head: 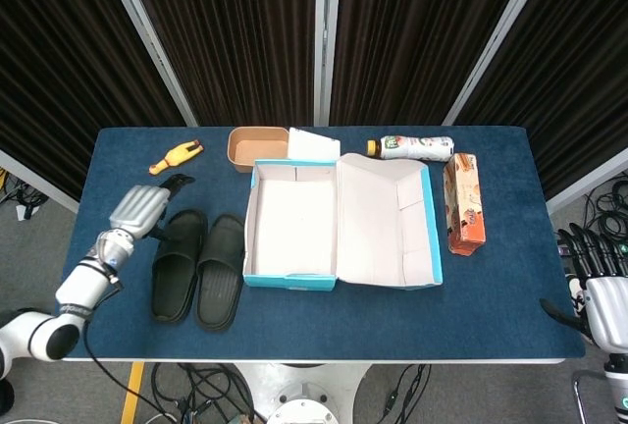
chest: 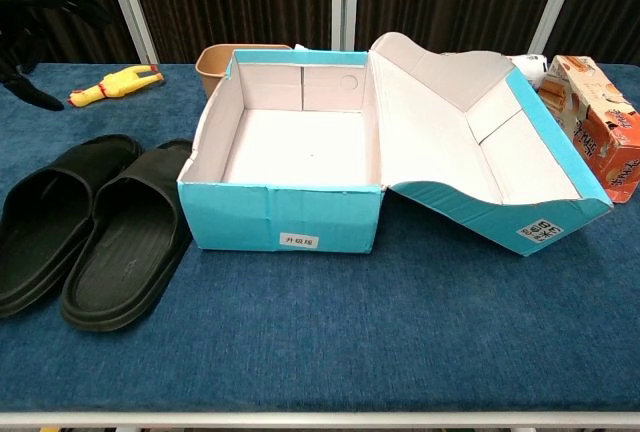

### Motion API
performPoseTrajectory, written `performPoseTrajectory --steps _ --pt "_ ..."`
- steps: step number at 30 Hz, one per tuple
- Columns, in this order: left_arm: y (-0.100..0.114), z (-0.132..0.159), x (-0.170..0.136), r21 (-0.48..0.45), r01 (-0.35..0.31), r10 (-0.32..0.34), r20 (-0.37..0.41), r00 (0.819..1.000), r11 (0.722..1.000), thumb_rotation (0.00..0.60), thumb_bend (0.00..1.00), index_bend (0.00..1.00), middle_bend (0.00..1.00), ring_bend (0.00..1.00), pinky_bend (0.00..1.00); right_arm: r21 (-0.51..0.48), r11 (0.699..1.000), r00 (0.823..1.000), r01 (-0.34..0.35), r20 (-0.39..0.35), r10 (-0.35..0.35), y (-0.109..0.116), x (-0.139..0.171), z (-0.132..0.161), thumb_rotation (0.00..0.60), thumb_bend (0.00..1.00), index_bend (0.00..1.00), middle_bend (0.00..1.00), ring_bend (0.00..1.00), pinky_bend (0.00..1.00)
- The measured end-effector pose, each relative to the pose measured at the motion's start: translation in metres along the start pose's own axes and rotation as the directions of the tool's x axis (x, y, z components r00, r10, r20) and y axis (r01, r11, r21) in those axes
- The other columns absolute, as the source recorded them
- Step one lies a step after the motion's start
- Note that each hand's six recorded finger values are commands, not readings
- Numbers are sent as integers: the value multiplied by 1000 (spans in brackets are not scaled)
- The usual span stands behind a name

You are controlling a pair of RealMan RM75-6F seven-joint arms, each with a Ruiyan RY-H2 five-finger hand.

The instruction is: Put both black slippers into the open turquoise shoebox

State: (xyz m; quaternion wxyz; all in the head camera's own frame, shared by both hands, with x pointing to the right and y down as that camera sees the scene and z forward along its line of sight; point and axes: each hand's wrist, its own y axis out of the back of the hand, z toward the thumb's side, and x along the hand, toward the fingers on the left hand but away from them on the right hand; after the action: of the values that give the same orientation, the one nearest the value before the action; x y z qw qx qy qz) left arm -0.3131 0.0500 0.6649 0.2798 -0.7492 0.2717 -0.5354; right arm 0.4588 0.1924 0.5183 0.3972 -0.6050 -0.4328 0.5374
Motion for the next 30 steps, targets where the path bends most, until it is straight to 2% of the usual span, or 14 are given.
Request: performPoseTrajectory --steps 2,11,18,30 --pt "-9 8 10 -22 44 -44 -6 999 999 600 0 95 82 620 804 1 1000 1000 -4 4 4 0 0 -1 600 17 0 36 0 0" --pt "-39 26 22 -48 166 -169 -45 985 985 600 0 83 49 624 804 -3 1000 1000 -13 0 13 -2 -1 -2 600 21 0 36 0 0" --pt "-55 32 26 -34 220 -222 -83 971 975 600 0 75 48 624 804 -10 1000 1000 -24 -1 24 -5 -2 -3 600 23 0 36 0 0" --pt "-72 55 38 -101 287 -296 -96 950 953 600 0 75 48 630 804 -20 999 999 -34 14 34 -9 -2 -11 600 25 0 36 0 0"
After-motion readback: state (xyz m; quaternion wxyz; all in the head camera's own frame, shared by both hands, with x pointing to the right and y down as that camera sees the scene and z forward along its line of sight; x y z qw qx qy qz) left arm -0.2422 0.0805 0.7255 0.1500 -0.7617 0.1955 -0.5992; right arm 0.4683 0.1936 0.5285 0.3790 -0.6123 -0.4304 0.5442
